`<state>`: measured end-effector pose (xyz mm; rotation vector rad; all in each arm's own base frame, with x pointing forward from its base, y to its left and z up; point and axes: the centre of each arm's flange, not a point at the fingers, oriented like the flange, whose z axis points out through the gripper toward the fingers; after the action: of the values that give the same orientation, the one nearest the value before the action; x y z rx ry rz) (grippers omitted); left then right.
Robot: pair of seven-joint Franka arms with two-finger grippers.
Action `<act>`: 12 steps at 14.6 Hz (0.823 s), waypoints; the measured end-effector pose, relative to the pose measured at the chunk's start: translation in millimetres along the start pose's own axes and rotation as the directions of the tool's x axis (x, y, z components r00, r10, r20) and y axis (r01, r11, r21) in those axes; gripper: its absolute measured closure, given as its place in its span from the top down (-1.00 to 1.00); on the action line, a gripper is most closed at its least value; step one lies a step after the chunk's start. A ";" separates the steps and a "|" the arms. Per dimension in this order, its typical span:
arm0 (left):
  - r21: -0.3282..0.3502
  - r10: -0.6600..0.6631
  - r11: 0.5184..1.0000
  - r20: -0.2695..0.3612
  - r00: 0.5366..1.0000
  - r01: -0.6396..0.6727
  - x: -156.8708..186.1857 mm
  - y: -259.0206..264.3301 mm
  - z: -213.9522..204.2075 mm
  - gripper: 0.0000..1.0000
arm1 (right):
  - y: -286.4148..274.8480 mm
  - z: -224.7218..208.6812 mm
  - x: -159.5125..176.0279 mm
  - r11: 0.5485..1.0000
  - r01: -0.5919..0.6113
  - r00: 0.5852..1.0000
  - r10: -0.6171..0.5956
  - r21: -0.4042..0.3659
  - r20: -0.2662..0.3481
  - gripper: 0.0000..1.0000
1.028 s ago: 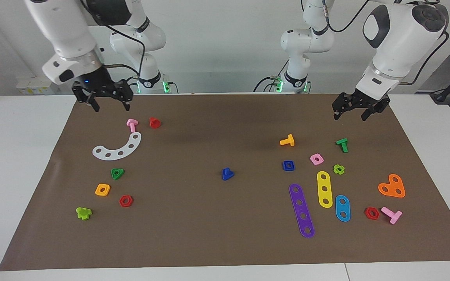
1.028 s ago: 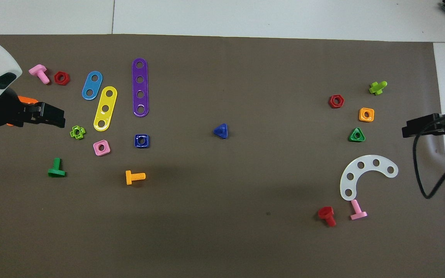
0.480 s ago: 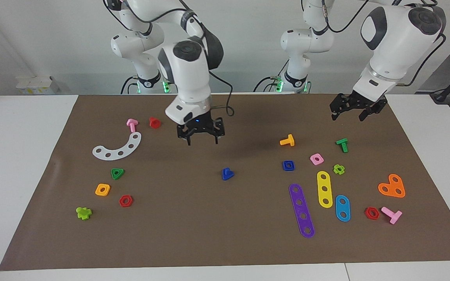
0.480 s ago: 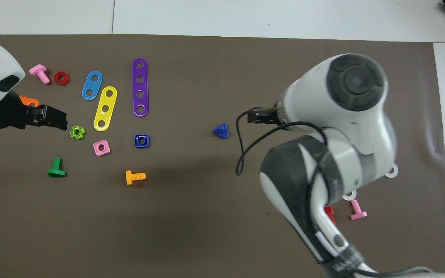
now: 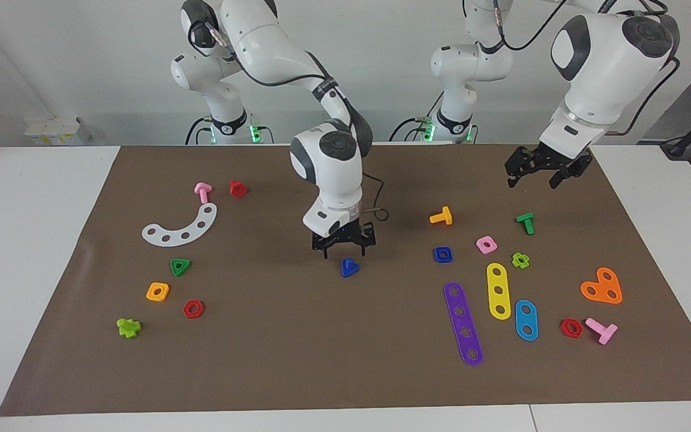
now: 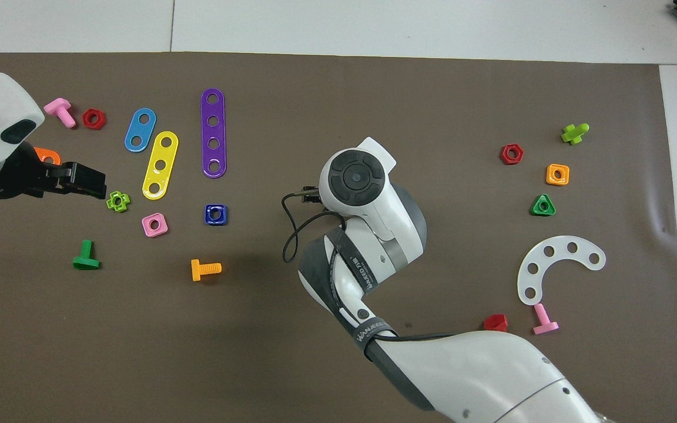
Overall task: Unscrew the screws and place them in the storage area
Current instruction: 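Close the right gripper on the blue triangular bolt and lift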
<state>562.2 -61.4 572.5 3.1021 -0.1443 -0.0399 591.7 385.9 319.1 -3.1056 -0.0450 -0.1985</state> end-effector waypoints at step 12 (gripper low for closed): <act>0.000 0.002 1.000 -0.008 1.000 -0.002 -1.5 2.6 -0.6 1.00 | -5.0 8.7 -1.9 1.000 0.009 1.000 -0.009 0.007 -0.015 0.23</act>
<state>560.4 -63.8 573.2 3.1018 -0.1474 -0.0267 590.8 391.2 310.4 -3.0969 -0.0586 -0.2205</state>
